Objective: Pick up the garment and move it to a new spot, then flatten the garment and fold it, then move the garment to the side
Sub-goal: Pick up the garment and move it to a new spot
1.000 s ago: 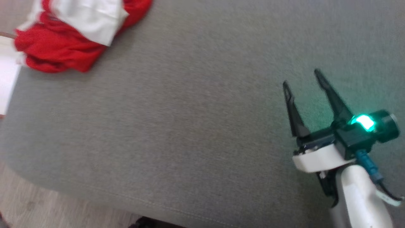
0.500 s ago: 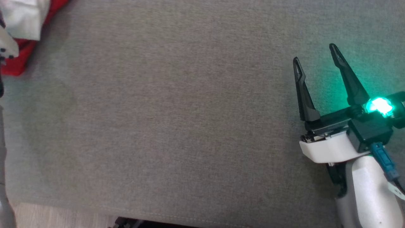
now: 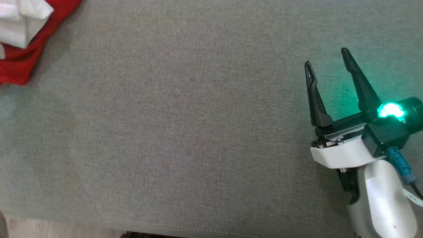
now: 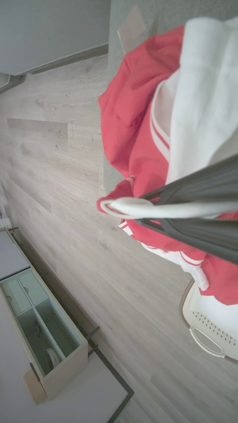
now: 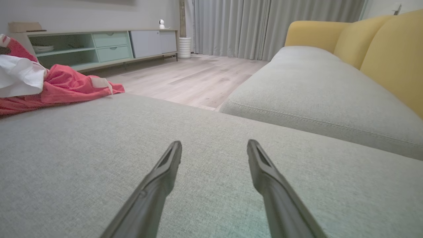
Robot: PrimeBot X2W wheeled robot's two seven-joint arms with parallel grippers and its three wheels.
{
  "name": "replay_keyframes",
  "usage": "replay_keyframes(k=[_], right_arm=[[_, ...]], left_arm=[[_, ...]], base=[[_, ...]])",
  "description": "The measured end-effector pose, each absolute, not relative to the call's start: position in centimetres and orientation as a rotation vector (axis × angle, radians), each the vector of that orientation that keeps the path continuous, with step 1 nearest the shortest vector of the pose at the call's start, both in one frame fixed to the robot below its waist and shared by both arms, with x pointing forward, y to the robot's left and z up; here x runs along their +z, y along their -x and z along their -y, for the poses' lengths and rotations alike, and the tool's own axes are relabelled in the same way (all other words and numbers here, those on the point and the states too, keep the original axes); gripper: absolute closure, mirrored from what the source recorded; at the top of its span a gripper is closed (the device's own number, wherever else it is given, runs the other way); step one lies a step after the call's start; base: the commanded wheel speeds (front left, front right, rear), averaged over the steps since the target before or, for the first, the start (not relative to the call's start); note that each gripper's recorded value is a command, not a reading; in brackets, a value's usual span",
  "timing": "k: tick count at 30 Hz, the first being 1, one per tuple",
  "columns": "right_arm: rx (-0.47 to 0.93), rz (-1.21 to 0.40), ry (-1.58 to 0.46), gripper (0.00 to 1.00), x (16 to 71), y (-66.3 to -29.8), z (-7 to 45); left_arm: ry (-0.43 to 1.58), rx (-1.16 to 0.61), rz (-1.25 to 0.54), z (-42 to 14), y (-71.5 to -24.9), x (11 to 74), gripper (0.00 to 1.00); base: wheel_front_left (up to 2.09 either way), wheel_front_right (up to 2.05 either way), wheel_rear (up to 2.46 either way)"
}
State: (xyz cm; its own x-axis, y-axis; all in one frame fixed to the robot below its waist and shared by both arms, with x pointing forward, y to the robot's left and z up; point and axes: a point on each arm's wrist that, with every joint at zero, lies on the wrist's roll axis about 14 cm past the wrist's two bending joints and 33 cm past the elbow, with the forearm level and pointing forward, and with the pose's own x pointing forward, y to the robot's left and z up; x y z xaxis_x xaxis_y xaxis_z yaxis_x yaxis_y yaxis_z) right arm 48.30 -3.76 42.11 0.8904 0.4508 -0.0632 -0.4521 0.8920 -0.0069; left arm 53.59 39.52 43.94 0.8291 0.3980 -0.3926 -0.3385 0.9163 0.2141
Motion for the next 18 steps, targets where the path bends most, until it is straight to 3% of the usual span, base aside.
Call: replay_keyframes(k=[11,18], right_arm=[[0.370,0.025,-0.022,0.00,46.8,-46.3,7.3],[0.244,0.032,-0.041,0.00,48.5,-42.5,11.9]], left_arm=[[-0.252,0.222,-0.192,-35.2,-55.1,57.0,1.00],[-0.364,-0.035,0.051,-24.6,-55.5,68.3,1.00]], base=[[0.00,0.00,0.00],[0.00,0.00,0.00]])
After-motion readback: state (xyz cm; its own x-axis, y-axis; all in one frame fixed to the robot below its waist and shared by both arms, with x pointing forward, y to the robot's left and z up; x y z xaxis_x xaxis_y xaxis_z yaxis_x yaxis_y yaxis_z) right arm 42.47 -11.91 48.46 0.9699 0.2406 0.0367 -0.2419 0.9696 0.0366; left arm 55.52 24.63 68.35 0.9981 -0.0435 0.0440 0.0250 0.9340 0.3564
